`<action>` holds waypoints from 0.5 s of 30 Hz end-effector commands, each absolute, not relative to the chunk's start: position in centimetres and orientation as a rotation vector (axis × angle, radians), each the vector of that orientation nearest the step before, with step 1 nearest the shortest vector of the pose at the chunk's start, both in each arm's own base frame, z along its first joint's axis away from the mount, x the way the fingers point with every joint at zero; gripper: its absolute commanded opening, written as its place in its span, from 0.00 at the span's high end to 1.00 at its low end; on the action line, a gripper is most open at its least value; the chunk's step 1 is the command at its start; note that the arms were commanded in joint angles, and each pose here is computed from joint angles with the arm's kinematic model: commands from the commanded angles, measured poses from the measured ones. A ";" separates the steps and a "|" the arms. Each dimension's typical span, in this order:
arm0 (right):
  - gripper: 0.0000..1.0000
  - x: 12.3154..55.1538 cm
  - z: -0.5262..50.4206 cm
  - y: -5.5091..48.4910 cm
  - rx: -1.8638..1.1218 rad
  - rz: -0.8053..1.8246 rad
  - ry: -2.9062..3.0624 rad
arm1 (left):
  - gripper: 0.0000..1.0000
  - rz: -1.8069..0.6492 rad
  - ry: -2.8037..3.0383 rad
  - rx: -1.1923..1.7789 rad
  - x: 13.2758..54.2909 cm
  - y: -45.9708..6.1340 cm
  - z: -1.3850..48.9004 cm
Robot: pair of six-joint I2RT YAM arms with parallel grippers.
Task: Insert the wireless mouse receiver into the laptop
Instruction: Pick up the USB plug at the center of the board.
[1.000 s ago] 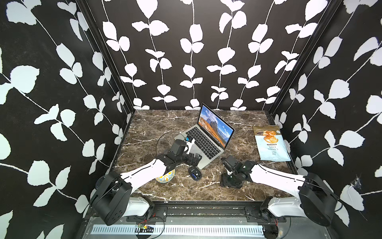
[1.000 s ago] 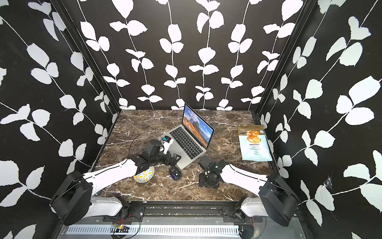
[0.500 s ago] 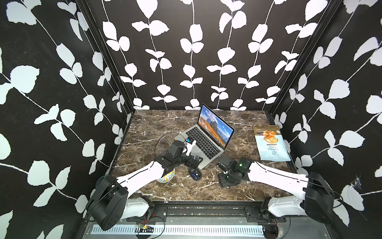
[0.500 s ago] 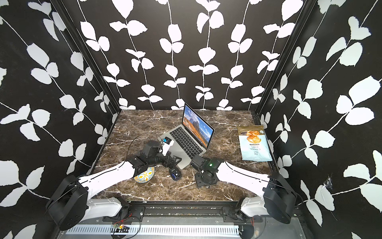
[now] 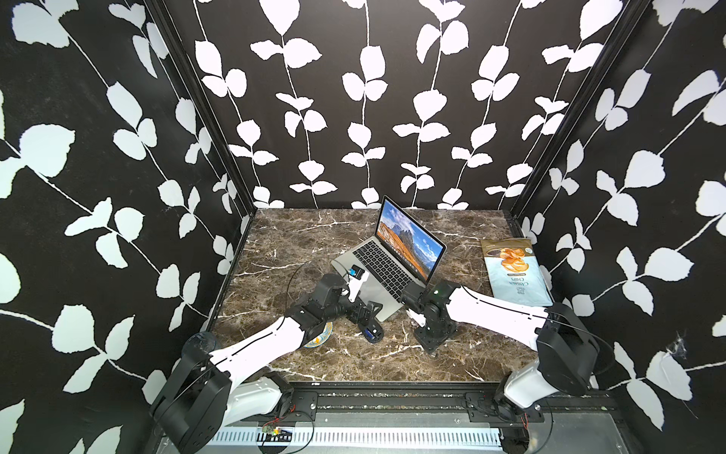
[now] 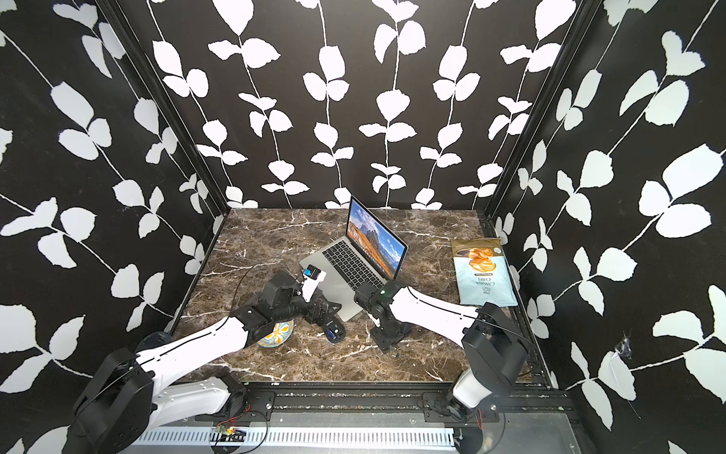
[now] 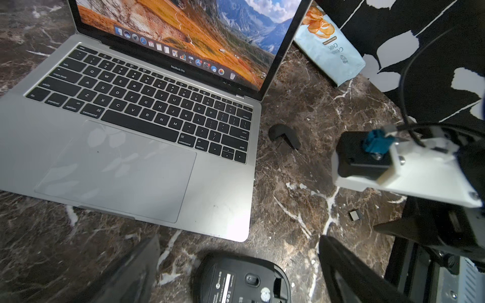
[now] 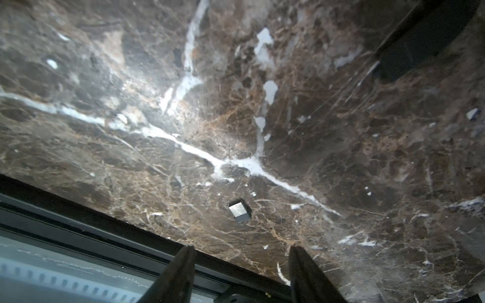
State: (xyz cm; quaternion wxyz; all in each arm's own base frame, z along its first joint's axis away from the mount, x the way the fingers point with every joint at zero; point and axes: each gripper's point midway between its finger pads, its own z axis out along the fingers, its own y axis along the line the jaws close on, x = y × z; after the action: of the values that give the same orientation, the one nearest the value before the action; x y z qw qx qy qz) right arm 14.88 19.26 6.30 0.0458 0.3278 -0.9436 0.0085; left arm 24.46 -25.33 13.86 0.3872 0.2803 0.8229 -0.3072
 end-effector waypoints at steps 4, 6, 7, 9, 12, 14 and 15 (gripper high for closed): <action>0.41 13.6 3.4 18.4 1.003 0.055 -2.777 | 0.02 -0.760 2.026 0.709 24.8 -25.0 15.0; 0.40 13.4 3.0 17.8 0.988 0.078 -2.776 | 0.02 -0.760 2.033 0.712 24.8 -25.0 14.8; 0.40 13.4 2.8 17.7 0.985 0.083 -2.781 | 0.02 -0.760 2.034 0.712 24.8 -25.0 14.7; 0.40 13.6 2.6 17.6 0.977 0.073 -2.796 | 0.01 -0.760 2.037 0.712 24.9 -25.1 14.6; 0.40 13.6 1.8 17.3 0.950 0.057 -2.798 | 0.01 -0.766 2.043 0.716 24.9 -25.2 14.6; 0.42 13.3 1.4 17.4 0.932 0.023 -2.788 | 0.02 -0.765 2.042 0.715 24.8 -25.2 14.6; 0.43 13.2 1.4 17.5 0.929 0.013 -2.786 | 0.02 -0.762 2.044 0.713 24.8 -25.1 14.6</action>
State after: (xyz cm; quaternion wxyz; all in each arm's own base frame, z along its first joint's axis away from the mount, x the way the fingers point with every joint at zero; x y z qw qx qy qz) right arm 13.37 17.25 1.69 0.0994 0.3176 -0.9428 0.0187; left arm 24.62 -25.16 14.15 0.4000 0.2802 0.8181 -0.3037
